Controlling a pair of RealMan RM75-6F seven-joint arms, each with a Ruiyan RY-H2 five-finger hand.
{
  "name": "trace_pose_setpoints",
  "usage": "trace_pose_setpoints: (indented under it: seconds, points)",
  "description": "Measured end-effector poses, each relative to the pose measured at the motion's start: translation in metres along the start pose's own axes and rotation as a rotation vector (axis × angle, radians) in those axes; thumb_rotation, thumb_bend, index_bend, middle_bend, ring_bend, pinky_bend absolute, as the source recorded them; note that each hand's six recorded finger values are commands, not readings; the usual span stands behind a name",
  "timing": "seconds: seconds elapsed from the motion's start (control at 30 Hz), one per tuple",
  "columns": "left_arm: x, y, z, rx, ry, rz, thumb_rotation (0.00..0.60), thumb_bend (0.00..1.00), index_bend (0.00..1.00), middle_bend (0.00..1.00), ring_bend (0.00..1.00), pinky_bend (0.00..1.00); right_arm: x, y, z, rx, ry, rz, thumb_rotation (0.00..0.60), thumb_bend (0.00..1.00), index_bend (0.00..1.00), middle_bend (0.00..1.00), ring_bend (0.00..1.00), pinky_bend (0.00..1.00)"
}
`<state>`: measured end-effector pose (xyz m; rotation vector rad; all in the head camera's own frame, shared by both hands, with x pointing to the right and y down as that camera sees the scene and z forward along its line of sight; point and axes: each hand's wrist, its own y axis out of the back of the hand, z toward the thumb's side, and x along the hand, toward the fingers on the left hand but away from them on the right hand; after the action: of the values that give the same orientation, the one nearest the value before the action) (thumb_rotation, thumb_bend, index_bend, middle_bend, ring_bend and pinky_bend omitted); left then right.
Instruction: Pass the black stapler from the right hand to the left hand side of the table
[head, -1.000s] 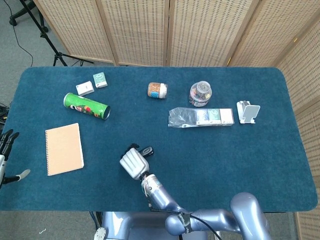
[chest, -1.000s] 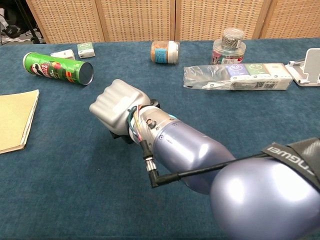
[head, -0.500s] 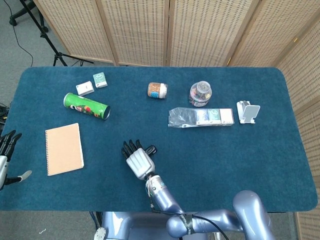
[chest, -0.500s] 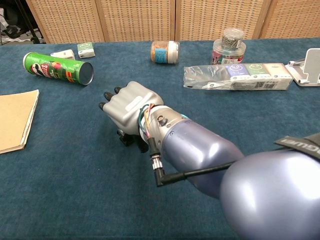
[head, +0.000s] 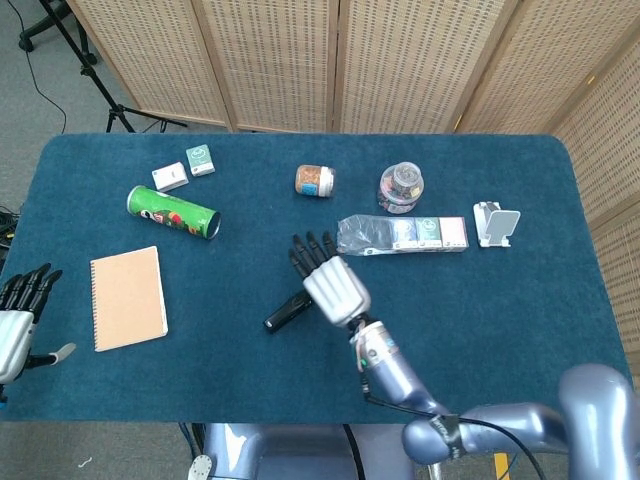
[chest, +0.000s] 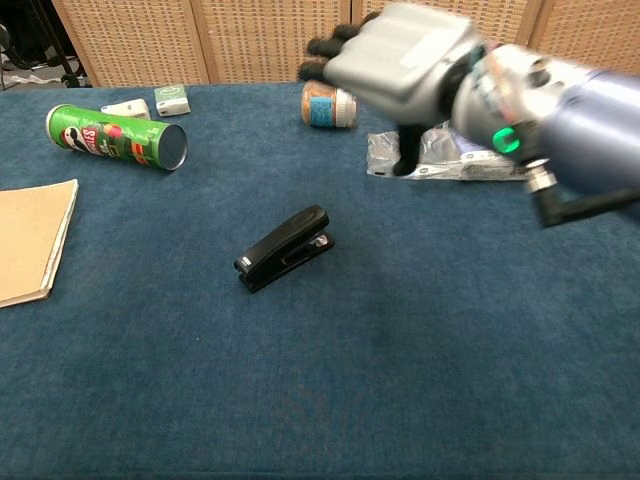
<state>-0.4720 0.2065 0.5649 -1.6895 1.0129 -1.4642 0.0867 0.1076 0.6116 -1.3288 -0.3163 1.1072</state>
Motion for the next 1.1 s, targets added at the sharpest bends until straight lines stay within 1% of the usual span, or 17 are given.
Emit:
trace_pose_setpoints:
  seconds: [0.03,0.1,0.13,0.17,0.23,0.4,0.57,0.67,0.73,0.8,0.9,1.03,1.1]
  points:
    - [0.003,-0.003,0.003,0.000,-0.008,-0.012,0.600,0.00,0.00,0.00,0.00,0.00,0.007,-0.004,-0.023,0.015,-0.023,-0.005,0.600,0.03,0.00,0.00,0.00,0.11]
    - [0.008,-0.009,0.009,-0.003,-0.029,-0.030,0.600,0.00,0.00,0.00,0.00,0.00,0.020,-0.012,-0.055,0.026,-0.058,-0.002,0.600,0.03,0.00,0.00,0.00,0.10]
    - [0.012,-0.013,0.015,-0.005,-0.050,-0.042,0.600,0.00,0.00,0.00,0.00,0.00,0.029,-0.019,-0.074,0.025,-0.080,0.003,0.600,0.02,0.00,0.00,0.00,0.10]
    - [0.016,-0.016,0.020,-0.006,-0.069,-0.051,0.600,0.00,0.00,0.00,0.00,0.00,0.037,-0.024,-0.087,0.018,-0.093,0.008,0.600,0.02,0.00,0.00,0.00,0.10]
    - [0.024,-0.022,0.032,-0.009,-0.115,-0.072,0.600,0.00,0.00,0.00,0.00,0.00,0.056,-0.038,-0.109,-0.014,-0.120,0.022,0.600,0.02,0.00,0.00,0.00,0.09]
    - [0.046,-0.034,0.065,-0.026,-0.225,-0.112,0.600,0.00,0.00,0.00,0.00,0.00,0.106,-0.077,-0.152,-0.100,-0.206,0.062,0.600,0.03,0.00,0.00,0.00,0.08]
    - [0.066,-0.048,0.106,-0.083,-0.319,-0.171,0.600,0.00,0.00,0.00,0.00,0.00,0.161,-0.116,-0.193,-0.147,-0.312,0.090,0.600,0.03,0.00,0.00,0.00,0.07]
    - [0.074,-0.060,0.137,-0.141,-0.356,-0.220,0.600,0.00,0.00,0.00,0.00,0.00,0.189,-0.132,-0.209,-0.186,-0.374,0.093,0.600,0.02,0.00,0.00,0.00,0.04]
    - [0.077,-0.067,0.154,-0.152,-0.373,-0.237,0.600,0.00,0.00,0.00,0.00,0.00,0.206,-0.142,-0.216,-0.230,-0.420,0.093,0.600,0.03,0.00,0.00,0.00,0.03]
    - [0.079,-0.072,0.169,-0.154,-0.385,-0.246,0.600,0.00,0.00,0.00,0.00,0.00,0.219,-0.148,-0.218,-0.271,-0.459,0.090,0.600,0.03,0.00,0.00,0.00,0.02]
    - [0.083,-0.082,0.195,-0.160,-0.400,-0.256,0.600,0.00,0.00,0.00,0.00,0.00,0.234,-0.151,-0.217,-0.353,-0.517,0.064,0.600,0.03,0.00,0.00,0.00,0.02]
    - [0.089,-0.097,0.228,-0.150,-0.399,-0.263,0.600,0.00,0.00,0.00,0.00,0.00,0.245,-0.154,-0.211,-0.457,-0.547,0.034,0.600,0.03,0.00,0.00,0.00,0.02]
    - [0.091,-0.104,0.241,-0.142,-0.391,-0.269,0.600,0.00,0.00,0.00,0.00,0.00,0.249,-0.156,-0.210,-0.492,-0.554,0.025,0.600,0.03,0.00,0.00,0.00,0.02]
